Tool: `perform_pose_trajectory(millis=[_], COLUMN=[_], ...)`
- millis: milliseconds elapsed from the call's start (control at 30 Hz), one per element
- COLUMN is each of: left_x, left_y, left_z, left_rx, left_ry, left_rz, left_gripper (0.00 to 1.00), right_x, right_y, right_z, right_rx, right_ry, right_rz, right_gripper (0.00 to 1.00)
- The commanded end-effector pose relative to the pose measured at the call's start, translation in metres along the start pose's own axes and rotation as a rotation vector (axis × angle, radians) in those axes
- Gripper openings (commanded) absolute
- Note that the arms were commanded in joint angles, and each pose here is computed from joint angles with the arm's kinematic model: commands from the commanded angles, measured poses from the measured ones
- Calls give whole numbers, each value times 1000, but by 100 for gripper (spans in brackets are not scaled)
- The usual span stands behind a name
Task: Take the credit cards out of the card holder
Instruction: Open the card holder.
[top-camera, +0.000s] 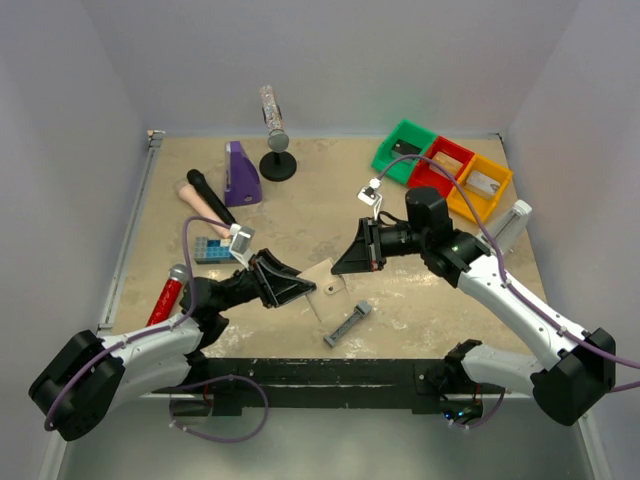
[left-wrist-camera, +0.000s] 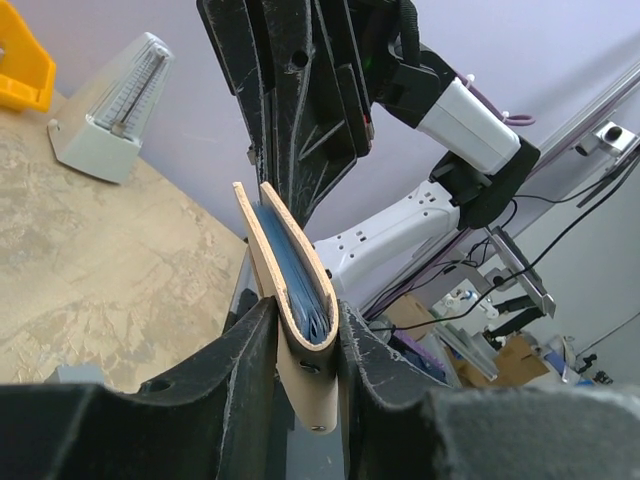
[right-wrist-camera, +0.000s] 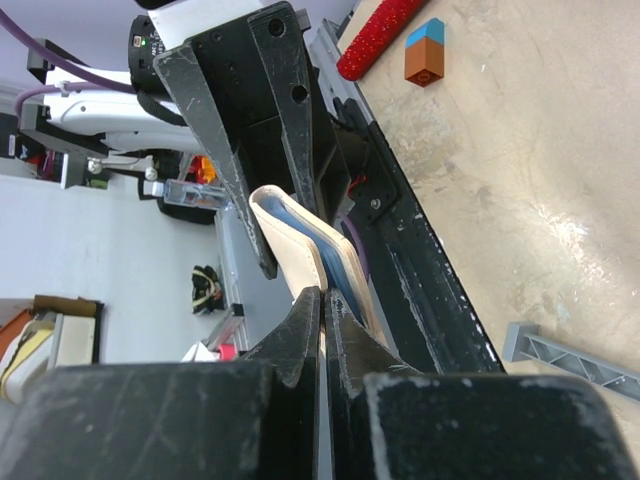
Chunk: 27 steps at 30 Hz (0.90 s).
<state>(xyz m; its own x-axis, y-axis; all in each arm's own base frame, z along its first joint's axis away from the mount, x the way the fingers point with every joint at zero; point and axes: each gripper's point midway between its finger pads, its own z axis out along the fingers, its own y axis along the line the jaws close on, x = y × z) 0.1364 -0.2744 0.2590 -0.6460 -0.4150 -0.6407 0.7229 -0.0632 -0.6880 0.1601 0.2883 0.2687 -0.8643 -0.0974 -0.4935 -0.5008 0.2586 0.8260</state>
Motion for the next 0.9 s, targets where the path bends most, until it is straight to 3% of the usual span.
perform_pose_trajectory(millis=[0,300,500,600,733,867], left_x=[-26,-26,-23,-20,-16,-31], left_y=[-42,-38,-32,-27,-6,21], left_z=[4,11,11,10,8,4], left_rx=[166,144,108,67,-92,-375], left_ry=[-85,-53,-29,-3,59,85], left_rz=[144,141,138,139,140,153], left_gripper=[30,3,0,0,0,0], right_x=[-3,-2,-1,-4,-11,-13], right_y=[6,8,11,13,10,8], right_z=[-1,-4,-9,-14,-35,-57], right_rx=[-11,9,22,56,221,426], right_ry=[1,11,13,0,-61,-126], right_rz=[-44,-55,-53,-72,-157,-278], right_gripper=[0,1,48,66,77,78])
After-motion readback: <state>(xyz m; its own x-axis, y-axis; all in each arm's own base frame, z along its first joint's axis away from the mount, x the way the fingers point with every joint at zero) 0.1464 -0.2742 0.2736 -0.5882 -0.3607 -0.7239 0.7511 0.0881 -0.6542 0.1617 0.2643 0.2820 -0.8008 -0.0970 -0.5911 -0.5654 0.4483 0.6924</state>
